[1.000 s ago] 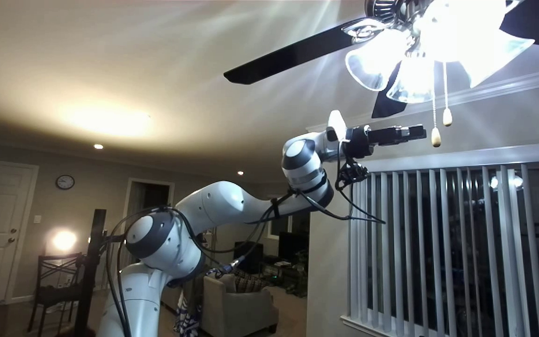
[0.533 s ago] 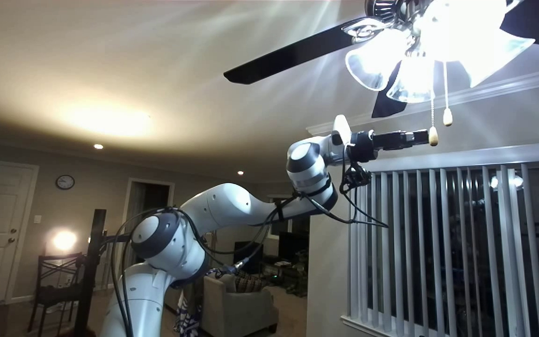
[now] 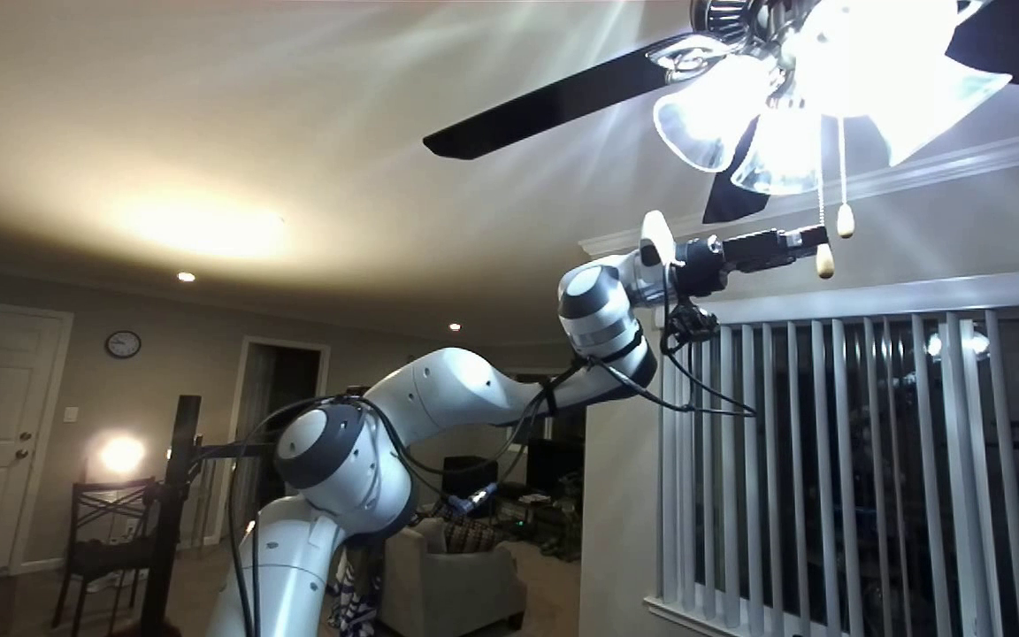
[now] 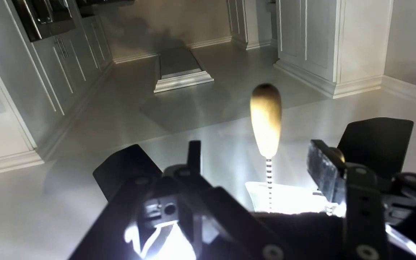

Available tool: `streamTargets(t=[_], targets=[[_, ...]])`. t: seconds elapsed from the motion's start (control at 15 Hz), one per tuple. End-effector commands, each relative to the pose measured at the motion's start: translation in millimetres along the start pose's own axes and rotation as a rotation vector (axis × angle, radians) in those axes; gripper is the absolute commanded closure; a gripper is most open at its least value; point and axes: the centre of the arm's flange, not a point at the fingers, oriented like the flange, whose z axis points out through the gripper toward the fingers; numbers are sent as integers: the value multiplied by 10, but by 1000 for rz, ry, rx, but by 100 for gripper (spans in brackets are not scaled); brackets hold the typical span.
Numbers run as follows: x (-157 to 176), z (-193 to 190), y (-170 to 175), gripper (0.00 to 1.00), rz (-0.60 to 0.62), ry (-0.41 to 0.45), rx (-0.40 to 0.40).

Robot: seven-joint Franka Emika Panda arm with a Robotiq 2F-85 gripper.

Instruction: Switch the chandelier off using the string switch

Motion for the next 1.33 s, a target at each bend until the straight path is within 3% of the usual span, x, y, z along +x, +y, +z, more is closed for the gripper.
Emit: streamTargets(t=[0.0, 0.33, 0.47, 0.87, 1.27], targets=[[96, 121, -43, 55, -24, -20, -2], [62, 164, -47, 87, -41, -54, -20], [67, 166, -25, 95, -37, -61, -26], [18, 205, 67, 94, -55, -96, -40], [-107, 208, 136, 94, -210, -149, -67]])
